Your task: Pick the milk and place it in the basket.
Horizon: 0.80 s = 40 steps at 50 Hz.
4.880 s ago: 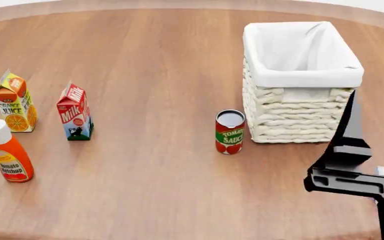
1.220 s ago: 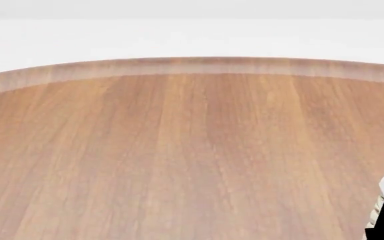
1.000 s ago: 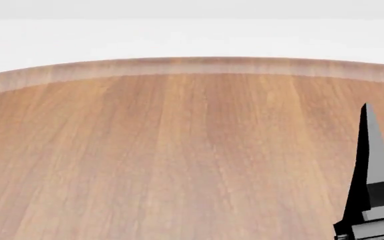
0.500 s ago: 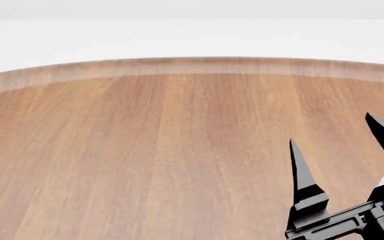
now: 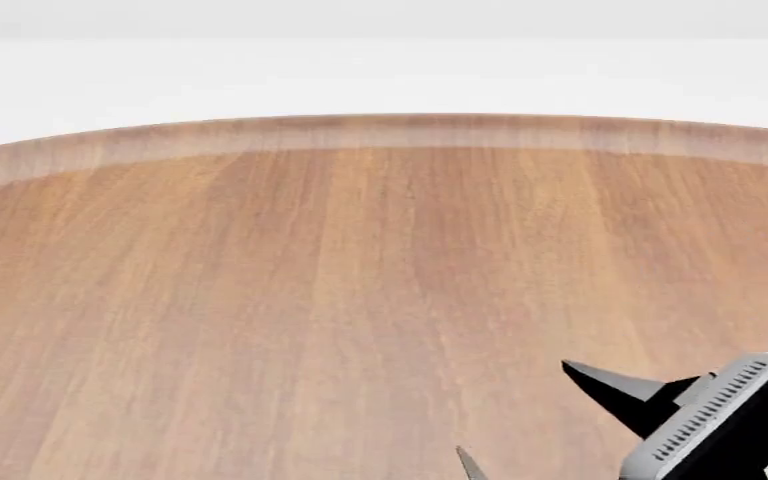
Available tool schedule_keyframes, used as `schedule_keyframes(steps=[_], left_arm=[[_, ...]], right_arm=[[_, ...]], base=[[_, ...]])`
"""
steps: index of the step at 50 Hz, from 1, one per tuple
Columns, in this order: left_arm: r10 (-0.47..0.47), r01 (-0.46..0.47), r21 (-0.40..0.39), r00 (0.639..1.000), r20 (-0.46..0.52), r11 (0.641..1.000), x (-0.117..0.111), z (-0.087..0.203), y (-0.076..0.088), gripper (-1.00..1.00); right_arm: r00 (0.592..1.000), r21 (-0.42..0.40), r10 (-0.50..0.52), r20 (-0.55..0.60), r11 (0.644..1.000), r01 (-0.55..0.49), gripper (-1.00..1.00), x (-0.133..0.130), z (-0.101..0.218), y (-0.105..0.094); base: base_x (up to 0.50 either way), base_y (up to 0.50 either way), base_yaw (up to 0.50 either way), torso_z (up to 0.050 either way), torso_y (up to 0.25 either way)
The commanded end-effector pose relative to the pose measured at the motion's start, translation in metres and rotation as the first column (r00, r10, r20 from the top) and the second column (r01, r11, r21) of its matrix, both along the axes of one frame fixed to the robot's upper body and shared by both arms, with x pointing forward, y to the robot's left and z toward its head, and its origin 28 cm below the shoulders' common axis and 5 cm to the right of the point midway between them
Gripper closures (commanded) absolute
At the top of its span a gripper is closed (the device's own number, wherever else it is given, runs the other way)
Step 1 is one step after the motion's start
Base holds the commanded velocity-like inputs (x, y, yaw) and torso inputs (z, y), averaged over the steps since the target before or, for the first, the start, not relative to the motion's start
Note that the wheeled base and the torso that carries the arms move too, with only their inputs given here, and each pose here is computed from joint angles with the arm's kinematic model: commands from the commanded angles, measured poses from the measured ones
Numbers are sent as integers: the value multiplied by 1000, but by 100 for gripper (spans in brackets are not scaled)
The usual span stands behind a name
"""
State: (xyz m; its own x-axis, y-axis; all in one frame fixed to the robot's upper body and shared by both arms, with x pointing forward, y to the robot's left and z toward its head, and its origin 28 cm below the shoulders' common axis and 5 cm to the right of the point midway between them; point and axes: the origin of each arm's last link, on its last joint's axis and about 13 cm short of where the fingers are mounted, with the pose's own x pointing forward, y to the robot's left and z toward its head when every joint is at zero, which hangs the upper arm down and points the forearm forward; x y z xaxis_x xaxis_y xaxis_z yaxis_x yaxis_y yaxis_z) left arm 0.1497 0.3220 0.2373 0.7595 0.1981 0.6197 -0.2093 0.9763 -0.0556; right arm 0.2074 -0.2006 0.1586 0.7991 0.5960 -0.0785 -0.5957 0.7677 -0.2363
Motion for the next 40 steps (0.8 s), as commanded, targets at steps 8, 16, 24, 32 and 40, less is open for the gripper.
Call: schedule_keyframes(steps=[8, 16, 24, 32, 40], left_arm=[[19, -19, 3, 1000, 11, 1000, -1, 0, 2, -100], [19, -19, 3, 1000, 9, 1000, -1, -1, 2, -100], [19, -19, 2, 1000, 8, 1000, -1, -2, 3, -100], [21, -21, 2, 1000, 8, 1000, -2, -2, 3, -100], [20, -20, 2, 1000, 9, 1000, -2, -2, 3, -100]], right_arm=[[977, -76, 156, -144, 983, -168, -100, -1, -30, 7], [966, -87, 190, -178, 974, -208, -100, -5, -39, 8], [958, -90, 207, -198, 970, -228, -100, -6, -44, 9], [951, -100, 223, -214, 964, -248, -100, -8, -48, 10], [942, -96, 256, -217, 955, -282, -100, -7, -49, 14]], base=[[0, 0, 0, 0, 0], [0, 0, 0, 0, 0], [0, 0, 0, 0, 0], [0, 0, 0, 0, 0], [0, 0, 0, 0, 0]])
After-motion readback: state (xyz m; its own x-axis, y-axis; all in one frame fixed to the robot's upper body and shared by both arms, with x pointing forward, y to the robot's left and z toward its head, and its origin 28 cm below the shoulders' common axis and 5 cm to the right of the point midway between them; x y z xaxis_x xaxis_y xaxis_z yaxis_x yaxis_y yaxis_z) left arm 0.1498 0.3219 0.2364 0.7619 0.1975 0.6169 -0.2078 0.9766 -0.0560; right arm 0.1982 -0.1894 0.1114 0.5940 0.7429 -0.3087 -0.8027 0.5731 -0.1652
